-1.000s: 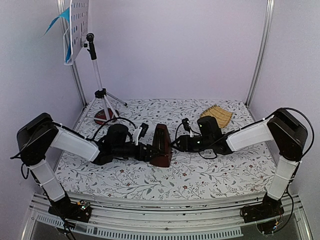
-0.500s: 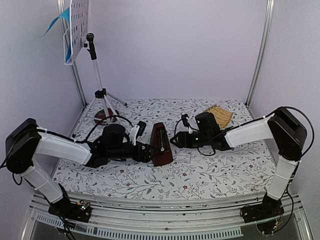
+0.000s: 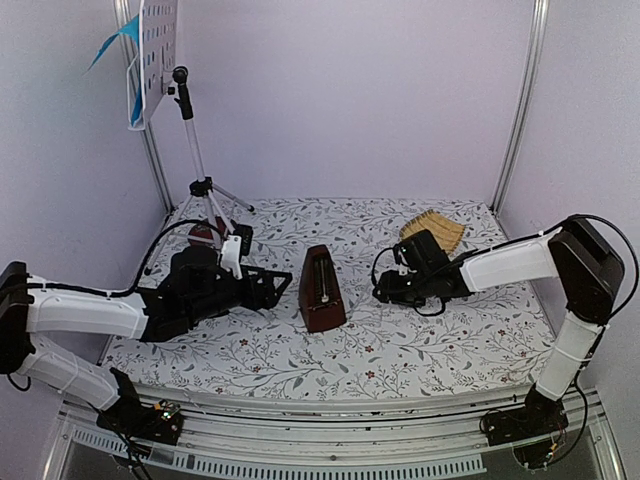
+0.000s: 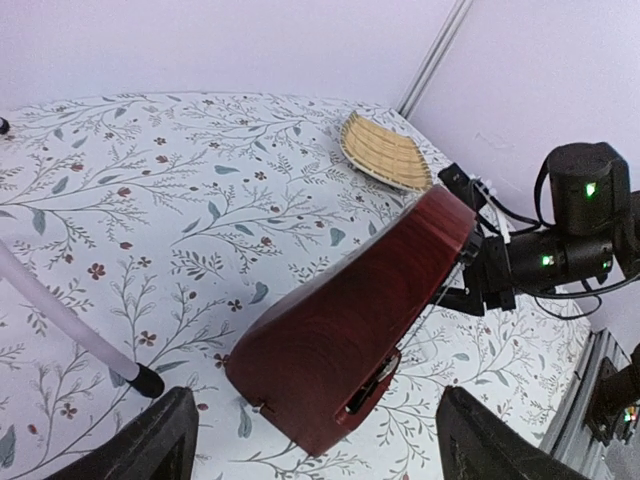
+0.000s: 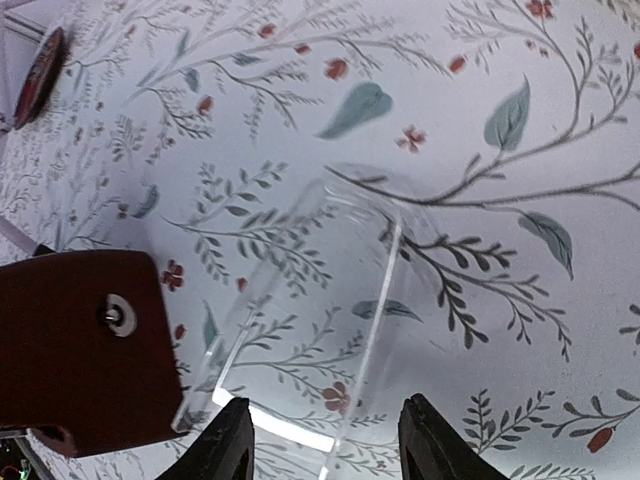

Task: Pack up the instrument practice props

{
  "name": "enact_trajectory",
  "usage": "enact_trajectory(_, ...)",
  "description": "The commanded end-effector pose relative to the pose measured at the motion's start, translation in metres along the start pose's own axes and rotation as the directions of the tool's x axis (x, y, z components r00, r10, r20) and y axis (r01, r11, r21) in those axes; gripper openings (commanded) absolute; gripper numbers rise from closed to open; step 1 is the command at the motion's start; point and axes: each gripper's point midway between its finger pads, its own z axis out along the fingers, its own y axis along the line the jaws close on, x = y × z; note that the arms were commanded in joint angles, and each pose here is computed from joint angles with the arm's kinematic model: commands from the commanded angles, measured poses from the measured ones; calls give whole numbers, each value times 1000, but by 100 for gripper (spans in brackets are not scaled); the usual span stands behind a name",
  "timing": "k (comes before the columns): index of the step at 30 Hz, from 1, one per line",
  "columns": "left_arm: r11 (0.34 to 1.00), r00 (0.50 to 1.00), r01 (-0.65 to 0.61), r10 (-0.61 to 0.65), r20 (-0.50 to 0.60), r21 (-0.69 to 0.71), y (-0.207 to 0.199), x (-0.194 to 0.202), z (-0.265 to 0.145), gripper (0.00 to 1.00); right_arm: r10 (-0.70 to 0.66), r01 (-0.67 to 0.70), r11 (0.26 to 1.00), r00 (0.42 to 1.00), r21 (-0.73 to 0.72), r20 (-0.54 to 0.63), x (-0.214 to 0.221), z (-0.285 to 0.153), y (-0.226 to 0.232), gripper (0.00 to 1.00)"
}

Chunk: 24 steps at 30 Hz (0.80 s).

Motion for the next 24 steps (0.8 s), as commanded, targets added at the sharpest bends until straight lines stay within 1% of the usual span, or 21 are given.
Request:
enact_trajectory(1, 998, 999, -2, 4, 36, -63, 10, -3, -11, 85, 81, -77, 992, 996, 103, -40, 10, 10, -18, 49)
enact_trajectory(4, 997, 999, -2, 5, 43, -74, 13, -4, -14, 85, 82, -75, 990, 995, 118, -50, 12, 16, -20, 46)
enact_trajectory(11, 996, 999, -6, 9, 35, -83, 14, -3, -15, 85, 49, -40, 986, 997, 161, -53, 9, 30, -20, 31)
enact_trajectory(14, 996, 999, -5, 8, 32, -87, 15, -2, -14, 85, 38, -27, 979, 998, 201, -53, 9, 33, -24, 23)
enact_trajectory(16, 996, 1000, -8, 11, 29, -90, 15, -3, -14, 85, 35, -23, 973, 998, 229, -50, 10, 34, -27, 20)
enact_trajectory(17, 996, 999, -9, 12, 31, -92, 15, -4, -15, 85, 35, -22, 970, 998, 243, -47, 10, 33, -30, 14)
enact_trajectory(20, 992, 1000, -23, 25, 18, -122, 16, -6, -14, 84, 33, -22, 965, 999, 262, -37, 11, 32, -33, 6)
enact_trajectory(24, 978, 995, -85, 93, 35, -190, 6, -22, -15, 83, 45, -39, 961, 999, 274, -17, 7, 26, -35, 3)
